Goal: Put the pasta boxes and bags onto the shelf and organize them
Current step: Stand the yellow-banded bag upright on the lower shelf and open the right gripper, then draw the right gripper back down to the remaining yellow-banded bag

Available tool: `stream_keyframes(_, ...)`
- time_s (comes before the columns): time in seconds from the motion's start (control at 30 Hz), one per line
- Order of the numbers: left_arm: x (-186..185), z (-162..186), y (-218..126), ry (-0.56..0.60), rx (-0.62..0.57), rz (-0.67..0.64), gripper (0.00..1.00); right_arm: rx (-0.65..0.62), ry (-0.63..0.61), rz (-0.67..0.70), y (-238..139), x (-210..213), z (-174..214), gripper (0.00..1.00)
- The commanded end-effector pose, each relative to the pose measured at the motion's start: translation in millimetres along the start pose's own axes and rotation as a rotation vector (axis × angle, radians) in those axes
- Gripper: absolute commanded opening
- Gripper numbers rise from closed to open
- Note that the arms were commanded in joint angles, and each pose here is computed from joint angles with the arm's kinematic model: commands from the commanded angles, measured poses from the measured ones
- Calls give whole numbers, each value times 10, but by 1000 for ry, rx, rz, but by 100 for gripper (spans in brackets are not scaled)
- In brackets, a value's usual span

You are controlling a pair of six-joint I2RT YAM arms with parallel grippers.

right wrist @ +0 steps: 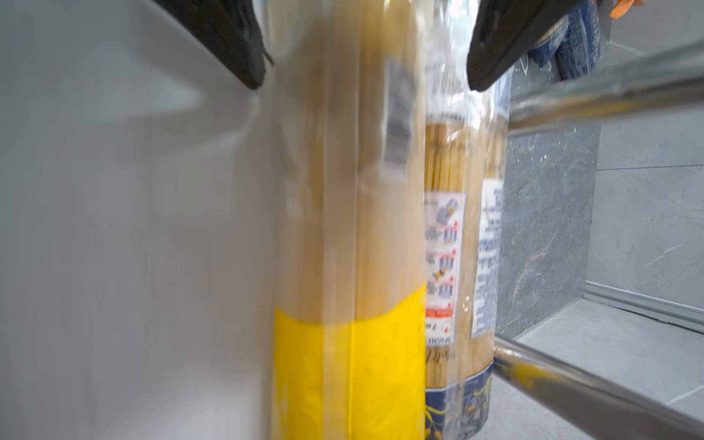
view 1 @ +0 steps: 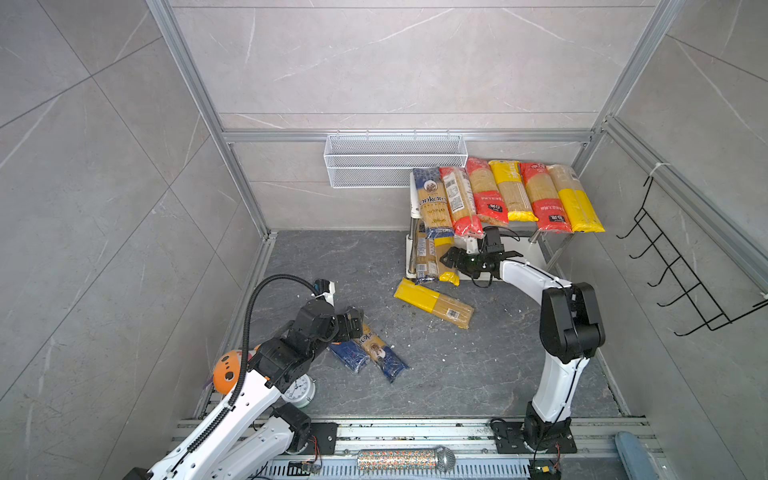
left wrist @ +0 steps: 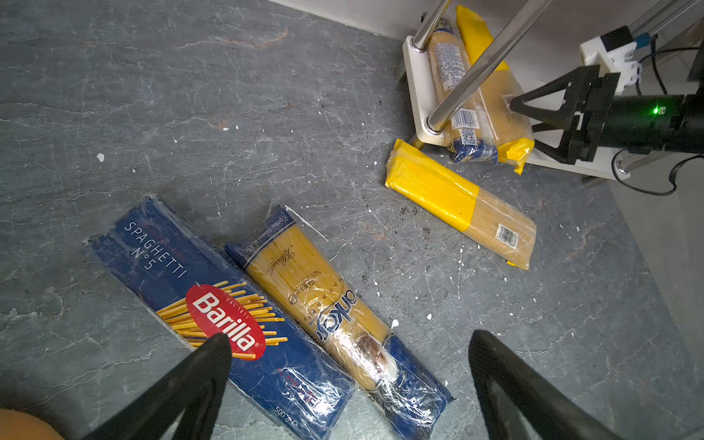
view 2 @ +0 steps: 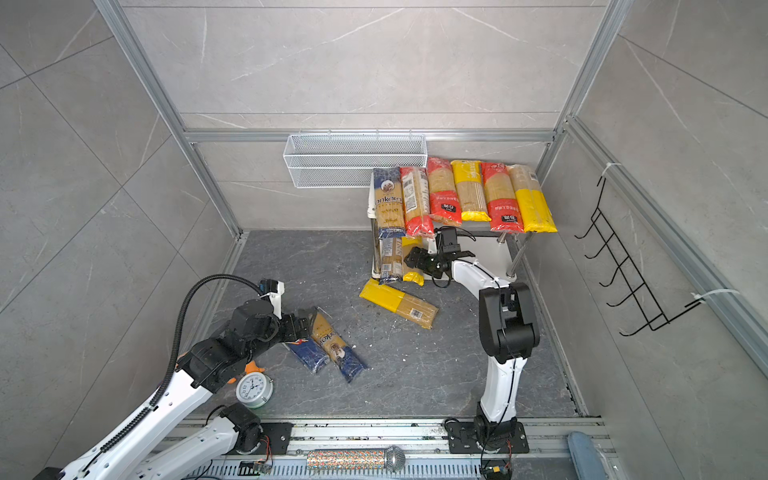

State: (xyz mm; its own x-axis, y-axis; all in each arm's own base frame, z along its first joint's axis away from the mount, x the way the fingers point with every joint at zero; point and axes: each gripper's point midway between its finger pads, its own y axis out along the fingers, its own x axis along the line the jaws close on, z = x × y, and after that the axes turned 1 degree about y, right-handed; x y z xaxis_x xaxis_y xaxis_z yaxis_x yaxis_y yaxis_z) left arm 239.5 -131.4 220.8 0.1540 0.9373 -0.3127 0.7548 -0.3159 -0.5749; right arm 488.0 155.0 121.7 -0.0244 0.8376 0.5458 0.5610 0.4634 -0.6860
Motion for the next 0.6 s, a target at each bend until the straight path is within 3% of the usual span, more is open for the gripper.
stream_keyframes(0.0,11,-43,-108,-26,-34,13,100,-49,-42,23,-312,27,25,86)
stream_keyframes(0.27,22,87,-214,-73,-21,56,100,28,-28,36,-660,-116,700,87)
stream_keyframes(0.33,21,143,-214,-86,-5,66,100,44,-36,49,-730,-154,888,100)
stream_keyframes(0.57,58,250,-277,-128,-13,94,100,105,-68,77,-778,-300,1316,100)
